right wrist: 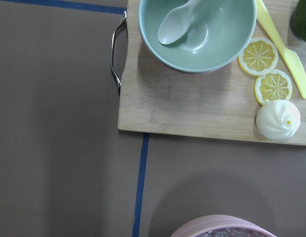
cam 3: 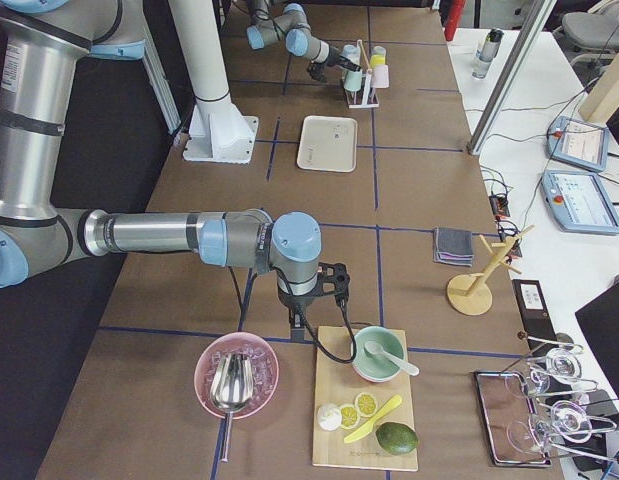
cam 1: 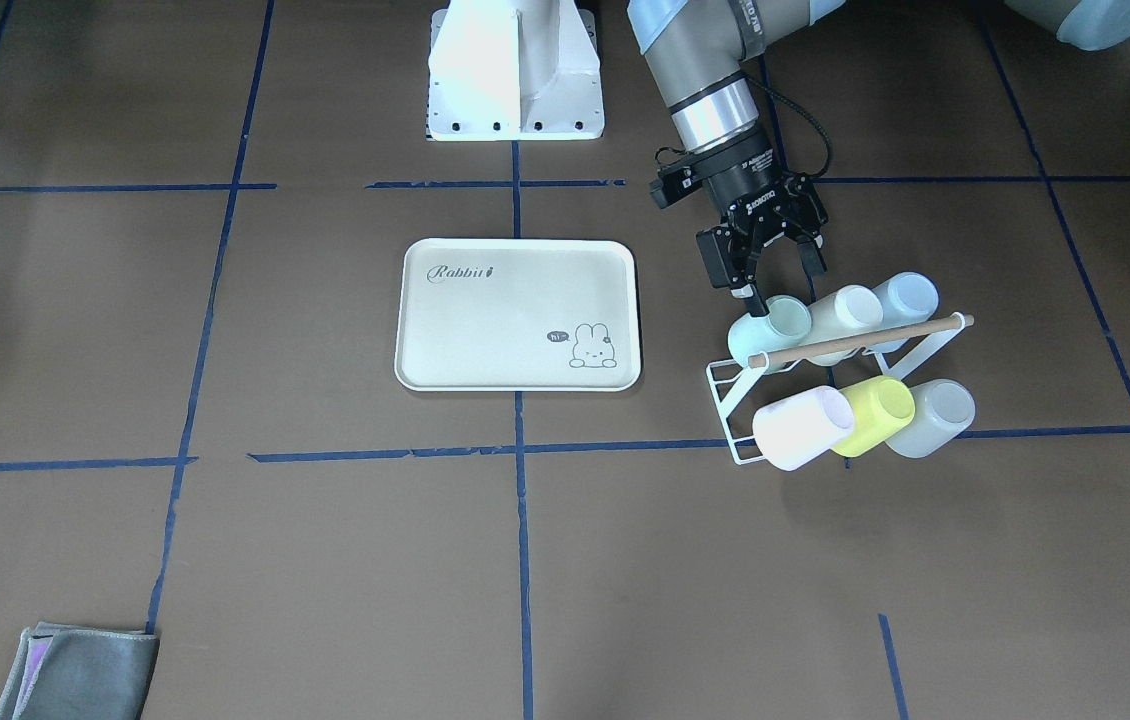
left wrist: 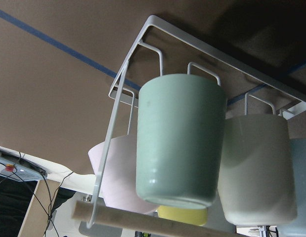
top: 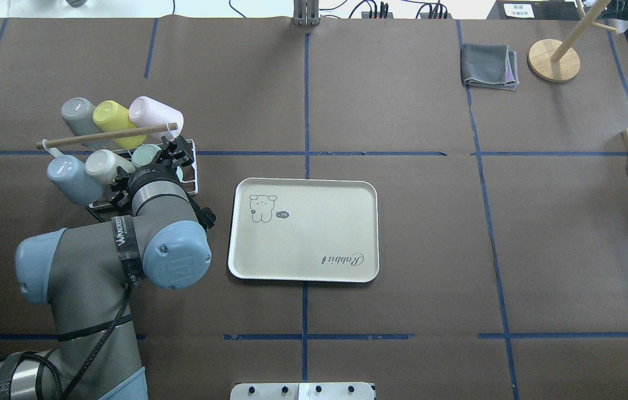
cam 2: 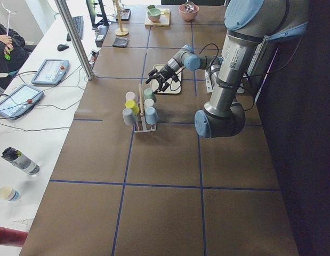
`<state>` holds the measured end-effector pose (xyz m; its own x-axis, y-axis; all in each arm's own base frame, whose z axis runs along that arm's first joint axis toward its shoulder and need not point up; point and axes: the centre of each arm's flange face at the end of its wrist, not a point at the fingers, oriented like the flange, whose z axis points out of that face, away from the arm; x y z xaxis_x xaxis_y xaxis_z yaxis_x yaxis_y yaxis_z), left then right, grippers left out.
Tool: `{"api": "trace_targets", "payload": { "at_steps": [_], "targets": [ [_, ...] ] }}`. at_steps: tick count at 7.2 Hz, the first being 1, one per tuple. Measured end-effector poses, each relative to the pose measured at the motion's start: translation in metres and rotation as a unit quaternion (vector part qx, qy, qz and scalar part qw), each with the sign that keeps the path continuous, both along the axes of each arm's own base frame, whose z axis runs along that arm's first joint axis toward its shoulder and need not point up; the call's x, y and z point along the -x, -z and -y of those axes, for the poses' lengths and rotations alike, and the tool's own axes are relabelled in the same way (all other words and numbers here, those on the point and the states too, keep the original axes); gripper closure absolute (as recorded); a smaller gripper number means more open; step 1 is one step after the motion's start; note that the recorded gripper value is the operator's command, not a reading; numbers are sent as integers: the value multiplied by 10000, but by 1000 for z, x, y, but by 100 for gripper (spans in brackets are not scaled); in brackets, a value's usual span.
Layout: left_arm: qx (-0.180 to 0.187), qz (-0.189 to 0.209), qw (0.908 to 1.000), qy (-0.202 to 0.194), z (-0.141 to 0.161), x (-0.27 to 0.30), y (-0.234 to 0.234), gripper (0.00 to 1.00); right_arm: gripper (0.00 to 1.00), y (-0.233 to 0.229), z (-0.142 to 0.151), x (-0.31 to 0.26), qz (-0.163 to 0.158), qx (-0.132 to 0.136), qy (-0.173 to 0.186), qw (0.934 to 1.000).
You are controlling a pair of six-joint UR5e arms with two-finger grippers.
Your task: Pick up and place green cup on tray
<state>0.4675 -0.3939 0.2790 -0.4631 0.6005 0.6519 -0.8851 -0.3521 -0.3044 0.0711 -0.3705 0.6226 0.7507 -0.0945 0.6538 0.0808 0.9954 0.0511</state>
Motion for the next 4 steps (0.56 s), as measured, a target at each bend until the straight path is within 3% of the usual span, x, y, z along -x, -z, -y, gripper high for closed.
{"api": "trace_targets", "payload": {
  "at_steps": [4],
  "targets": [
    [73, 97, 9999, 119, 4, -14, -19, 0, 0, 0, 0, 0, 1, -3, 0, 10000]
  ]
}}
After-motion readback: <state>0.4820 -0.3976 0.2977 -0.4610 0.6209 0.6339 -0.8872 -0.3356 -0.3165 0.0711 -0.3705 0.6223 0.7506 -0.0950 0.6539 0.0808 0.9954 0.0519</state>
